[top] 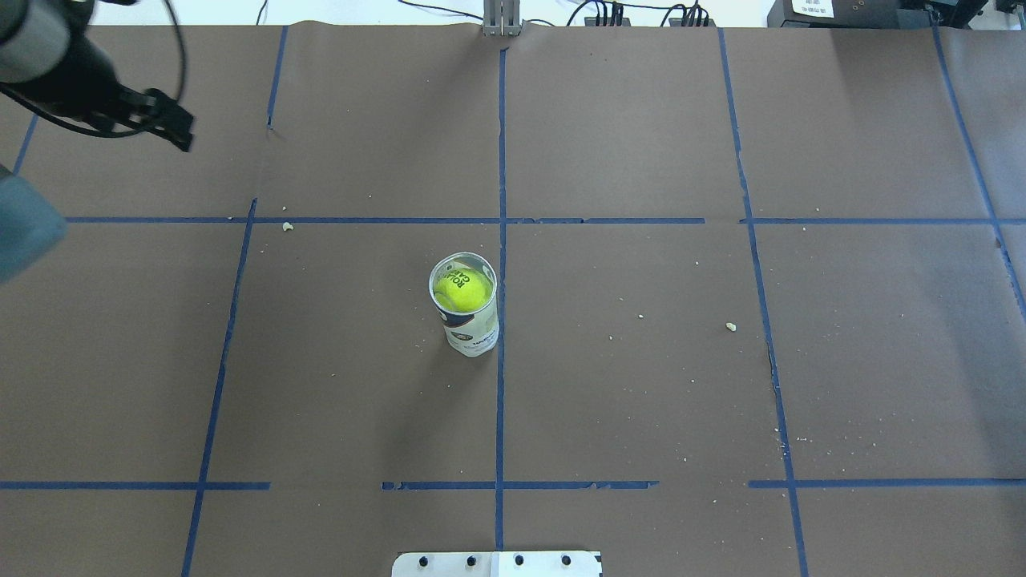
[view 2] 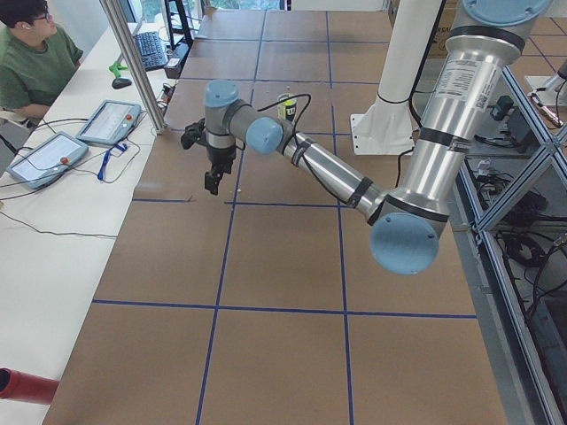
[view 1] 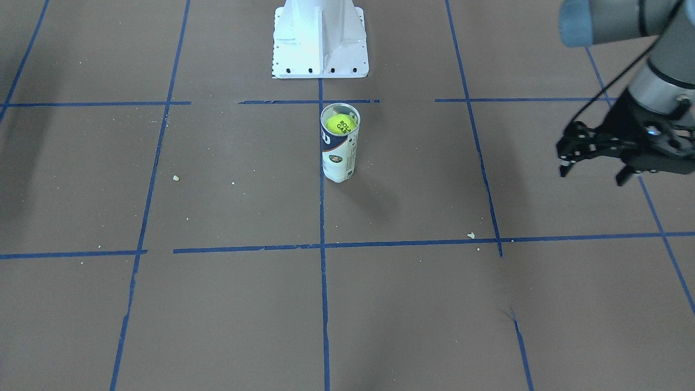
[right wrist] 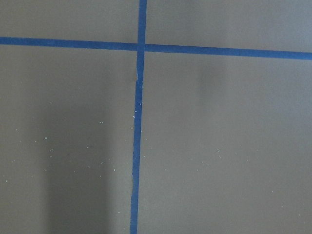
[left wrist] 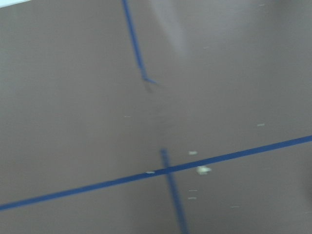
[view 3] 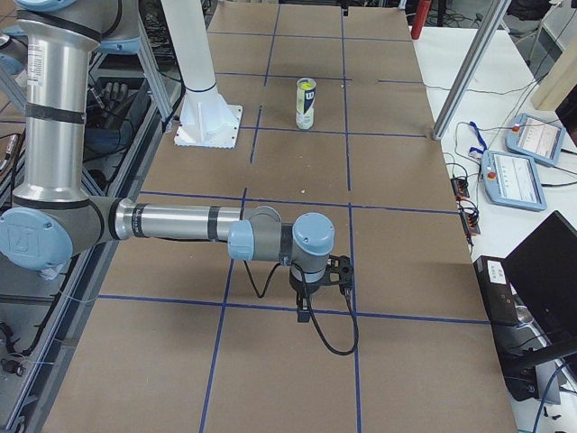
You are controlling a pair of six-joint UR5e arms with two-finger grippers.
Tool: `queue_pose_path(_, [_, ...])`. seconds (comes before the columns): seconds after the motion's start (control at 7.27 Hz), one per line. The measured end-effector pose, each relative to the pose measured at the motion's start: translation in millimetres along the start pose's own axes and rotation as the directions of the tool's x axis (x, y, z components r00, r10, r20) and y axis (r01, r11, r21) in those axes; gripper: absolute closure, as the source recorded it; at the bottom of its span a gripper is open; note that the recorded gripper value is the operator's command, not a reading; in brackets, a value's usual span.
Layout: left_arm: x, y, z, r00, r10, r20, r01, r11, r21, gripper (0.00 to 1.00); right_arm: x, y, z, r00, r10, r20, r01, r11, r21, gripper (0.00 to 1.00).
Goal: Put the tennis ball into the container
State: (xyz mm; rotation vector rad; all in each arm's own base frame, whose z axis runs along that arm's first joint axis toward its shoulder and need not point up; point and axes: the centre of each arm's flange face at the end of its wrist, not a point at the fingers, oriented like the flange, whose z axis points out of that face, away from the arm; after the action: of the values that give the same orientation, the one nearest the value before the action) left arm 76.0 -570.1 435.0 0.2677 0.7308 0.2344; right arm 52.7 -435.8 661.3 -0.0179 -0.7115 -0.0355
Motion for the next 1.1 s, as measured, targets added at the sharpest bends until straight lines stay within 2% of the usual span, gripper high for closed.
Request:
queue_pose_path(0.28, [-108, 74, 6, 0.998, -0.055, -0.009, 0.054, 0.997, -0.046, 0.0, 0, 0, 0, 1.0, 0.0, 0.0, 0.0, 1.0, 0.0, 0.0])
queue_pose_path(0.55, [-154, 146, 28, 0.989, -0.15, -0.012, 0.148, 0.982, -0.117, 0.0, 0, 0, 0, 1.0, 0.0, 0.0, 0.0, 1.0, 0.0, 0.0])
queue_pose_path(0.83, [-175, 179, 41, 0.978, -0.208, -0.007, 0.204, 0.967, -0.154, 0.0, 0, 0, 0, 1.0, 0.0, 0.0, 0.0, 1.0, 0.0, 0.0])
queue_pose_path(1.1, [-188, 188, 34, 0.969, -0.247, 0.001, 0.244, 0.959, -0.145, 0.0, 0, 0, 0, 1.0, 0.0, 0.0, 0.0, 1.0, 0.0, 0.0])
